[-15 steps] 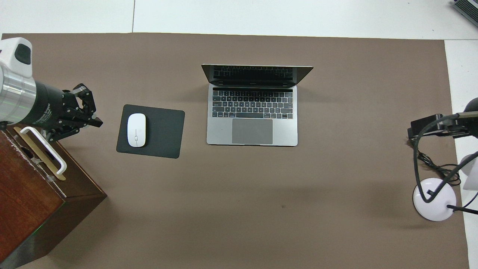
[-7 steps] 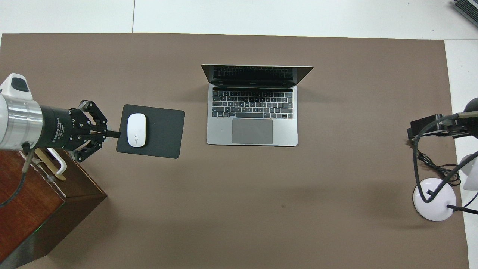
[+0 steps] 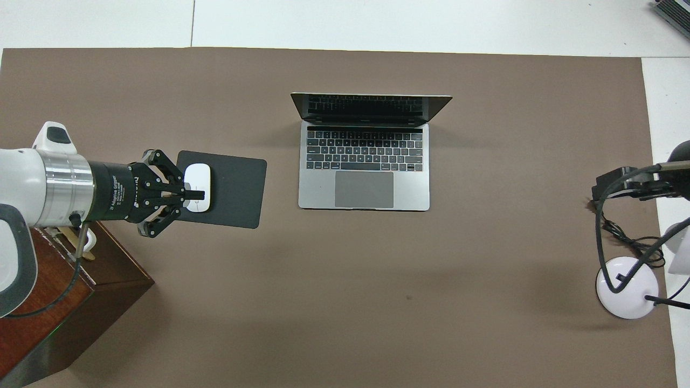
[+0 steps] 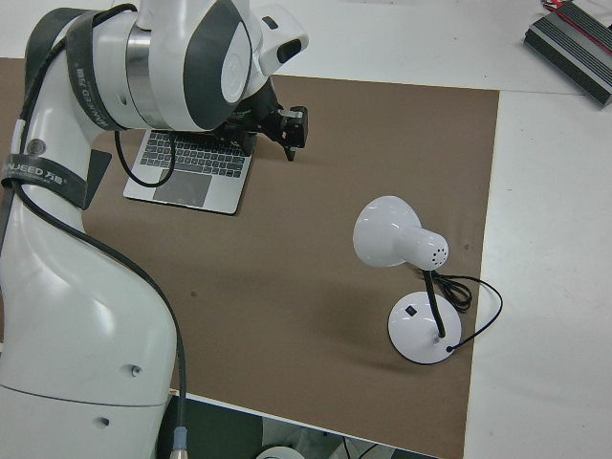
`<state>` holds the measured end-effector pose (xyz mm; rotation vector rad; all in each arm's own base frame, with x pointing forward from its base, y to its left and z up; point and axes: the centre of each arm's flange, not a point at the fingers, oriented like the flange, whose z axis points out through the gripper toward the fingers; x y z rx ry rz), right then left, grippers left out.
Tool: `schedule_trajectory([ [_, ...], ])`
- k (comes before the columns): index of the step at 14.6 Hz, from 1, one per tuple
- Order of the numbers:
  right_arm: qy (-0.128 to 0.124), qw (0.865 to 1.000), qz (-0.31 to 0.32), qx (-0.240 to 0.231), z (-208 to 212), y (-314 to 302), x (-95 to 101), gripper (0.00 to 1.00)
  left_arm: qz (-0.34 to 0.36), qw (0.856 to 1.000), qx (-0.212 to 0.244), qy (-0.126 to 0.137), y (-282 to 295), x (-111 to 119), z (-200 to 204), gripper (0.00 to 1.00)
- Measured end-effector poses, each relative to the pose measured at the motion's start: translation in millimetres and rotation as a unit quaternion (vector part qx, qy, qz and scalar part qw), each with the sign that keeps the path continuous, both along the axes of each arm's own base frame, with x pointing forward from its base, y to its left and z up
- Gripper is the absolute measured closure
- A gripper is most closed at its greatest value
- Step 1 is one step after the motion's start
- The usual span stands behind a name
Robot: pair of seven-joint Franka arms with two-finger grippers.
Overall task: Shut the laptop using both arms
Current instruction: 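Reach the left gripper over the black mouse pad toward the laptop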
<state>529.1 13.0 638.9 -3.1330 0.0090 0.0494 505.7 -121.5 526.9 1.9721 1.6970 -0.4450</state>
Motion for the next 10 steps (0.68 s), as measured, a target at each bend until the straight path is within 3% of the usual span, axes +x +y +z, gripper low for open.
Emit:
schedule_trajectory([
  [3,-0.019,1.000,0.002,0.000,3.3,2.5,4.1,0.68,0.081,0.995,-0.052,0.023,3.3,-6.5,-24.9,0.99],
  [6,-0.024,1.000,0.004,0.001,4.0,4.7,5.0,0.99,0.155,0.985,-0.076,0.026,0.8,-5.2,-33.4,0.99],
  [10,-0.029,1.000,0.007,0.001,5.0,8.4,5.9,0.99,0.239,0.962,-0.132,0.027,-9.5,-8.1,-49.3,0.99],
])
